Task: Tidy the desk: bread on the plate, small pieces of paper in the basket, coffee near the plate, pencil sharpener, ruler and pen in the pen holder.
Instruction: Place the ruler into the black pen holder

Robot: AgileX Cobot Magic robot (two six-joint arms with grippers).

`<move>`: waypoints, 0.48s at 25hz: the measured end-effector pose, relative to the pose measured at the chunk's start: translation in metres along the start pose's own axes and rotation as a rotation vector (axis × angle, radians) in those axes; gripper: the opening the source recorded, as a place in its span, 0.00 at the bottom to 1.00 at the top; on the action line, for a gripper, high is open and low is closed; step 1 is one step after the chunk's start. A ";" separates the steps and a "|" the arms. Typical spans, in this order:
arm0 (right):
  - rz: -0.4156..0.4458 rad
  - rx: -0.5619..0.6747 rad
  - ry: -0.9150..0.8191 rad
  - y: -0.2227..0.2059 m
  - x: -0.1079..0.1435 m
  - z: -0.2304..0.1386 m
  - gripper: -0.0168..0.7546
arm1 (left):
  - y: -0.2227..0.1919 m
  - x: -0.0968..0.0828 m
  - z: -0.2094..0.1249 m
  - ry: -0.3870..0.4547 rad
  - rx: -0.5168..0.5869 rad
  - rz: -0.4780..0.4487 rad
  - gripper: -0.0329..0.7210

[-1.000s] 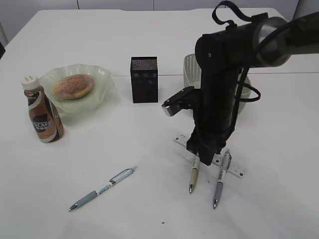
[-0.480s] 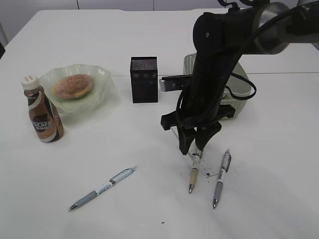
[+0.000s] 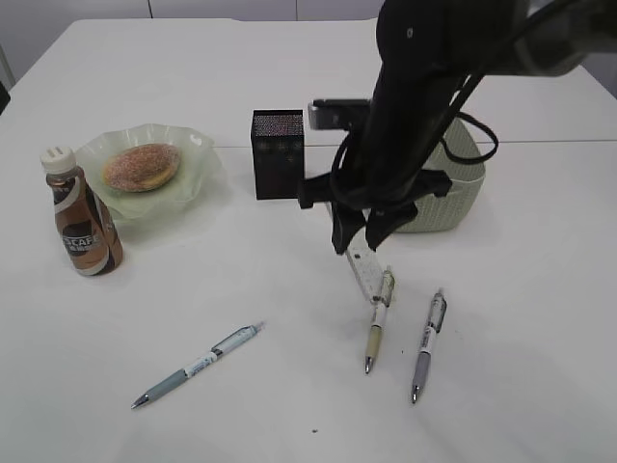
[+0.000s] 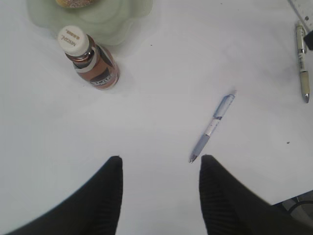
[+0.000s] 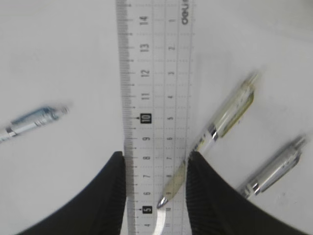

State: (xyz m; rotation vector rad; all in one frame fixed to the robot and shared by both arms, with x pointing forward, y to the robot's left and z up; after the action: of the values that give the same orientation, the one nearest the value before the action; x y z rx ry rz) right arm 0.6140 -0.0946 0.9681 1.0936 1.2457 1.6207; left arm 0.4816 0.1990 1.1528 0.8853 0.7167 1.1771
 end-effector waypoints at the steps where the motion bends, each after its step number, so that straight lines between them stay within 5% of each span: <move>1: -0.007 -0.060 0.005 0.009 0.003 0.002 0.37 | 0.000 0.000 0.000 0.000 0.000 0.000 0.53; 12: -0.021 -0.569 0.070 0.045 0.001 -0.013 0.37 | 0.000 0.000 0.000 0.000 0.000 0.000 0.53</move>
State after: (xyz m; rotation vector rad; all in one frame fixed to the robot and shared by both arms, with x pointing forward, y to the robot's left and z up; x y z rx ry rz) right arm 0.5974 -0.1063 1.0099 0.6670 0.7535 1.8510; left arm 0.4816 0.1990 1.1528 0.8853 0.7167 1.1771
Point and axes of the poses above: a point on each arm's last joint axis where the gripper is mounted, y pointing back along that axis away from the gripper, x along the wrist's bending axis when the last joint is at zero, z = x × y, the point moved 2 cm from there along -y, pointing out along that axis toward the gripper, and after that the axes turned 2 degrees about y, right-handed, at the moved point
